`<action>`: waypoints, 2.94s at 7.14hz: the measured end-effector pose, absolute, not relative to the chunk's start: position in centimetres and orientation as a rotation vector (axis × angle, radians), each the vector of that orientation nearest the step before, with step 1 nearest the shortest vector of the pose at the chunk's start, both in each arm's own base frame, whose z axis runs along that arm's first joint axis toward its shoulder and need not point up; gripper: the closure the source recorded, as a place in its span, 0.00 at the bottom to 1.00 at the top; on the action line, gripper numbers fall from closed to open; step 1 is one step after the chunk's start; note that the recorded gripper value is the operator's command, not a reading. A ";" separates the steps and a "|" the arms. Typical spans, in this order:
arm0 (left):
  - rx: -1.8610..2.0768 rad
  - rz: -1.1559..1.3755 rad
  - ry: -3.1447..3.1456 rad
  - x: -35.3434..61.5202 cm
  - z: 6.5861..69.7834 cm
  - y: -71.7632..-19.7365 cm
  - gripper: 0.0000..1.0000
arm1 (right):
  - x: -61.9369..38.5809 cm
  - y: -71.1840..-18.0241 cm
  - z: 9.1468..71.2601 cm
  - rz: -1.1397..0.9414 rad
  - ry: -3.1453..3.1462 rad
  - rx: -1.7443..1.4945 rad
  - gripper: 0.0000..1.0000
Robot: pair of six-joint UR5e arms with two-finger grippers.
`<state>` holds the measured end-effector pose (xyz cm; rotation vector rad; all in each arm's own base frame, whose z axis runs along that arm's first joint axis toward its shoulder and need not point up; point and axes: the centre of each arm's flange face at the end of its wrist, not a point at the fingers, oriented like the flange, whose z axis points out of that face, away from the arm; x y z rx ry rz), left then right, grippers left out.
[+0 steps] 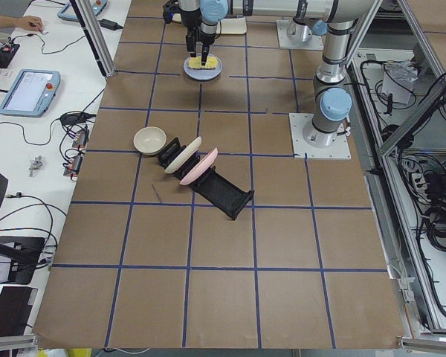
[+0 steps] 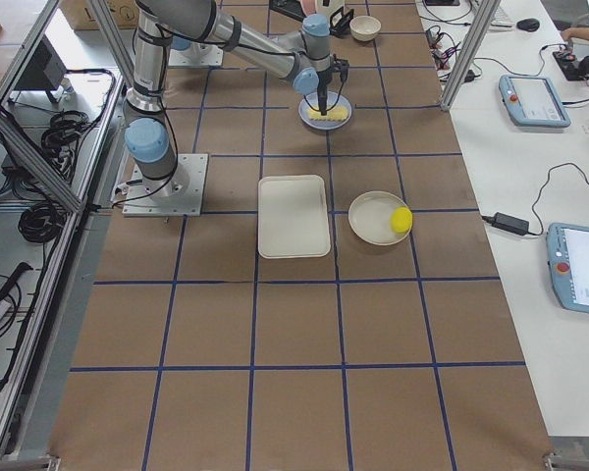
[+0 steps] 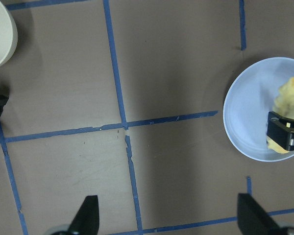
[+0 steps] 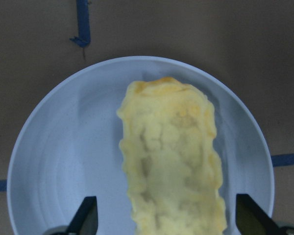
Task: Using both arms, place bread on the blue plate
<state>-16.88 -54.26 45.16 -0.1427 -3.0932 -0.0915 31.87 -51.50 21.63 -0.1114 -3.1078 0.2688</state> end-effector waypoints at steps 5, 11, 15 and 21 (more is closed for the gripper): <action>-0.121 -0.086 -3.088 -15.9 44.0 -52.9 0.00 | 29.5 -54.2 29.0 0.316 -3.104 -0.173 0.00; -0.134 -0.093 -3.093 -15.7 43.9 -52.6 0.00 | 18.0 -50.0 47.0 0.210 -3.124 -0.064 0.00; -0.138 -0.099 -3.093 -15.8 43.8 -52.5 0.00 | 11.4 -46.7 51.5 0.188 -3.131 -0.102 0.00; -0.142 -0.101 -3.091 -15.9 43.8 -52.4 0.00 | 14.3 -45.9 52.3 0.207 -3.130 -0.019 0.00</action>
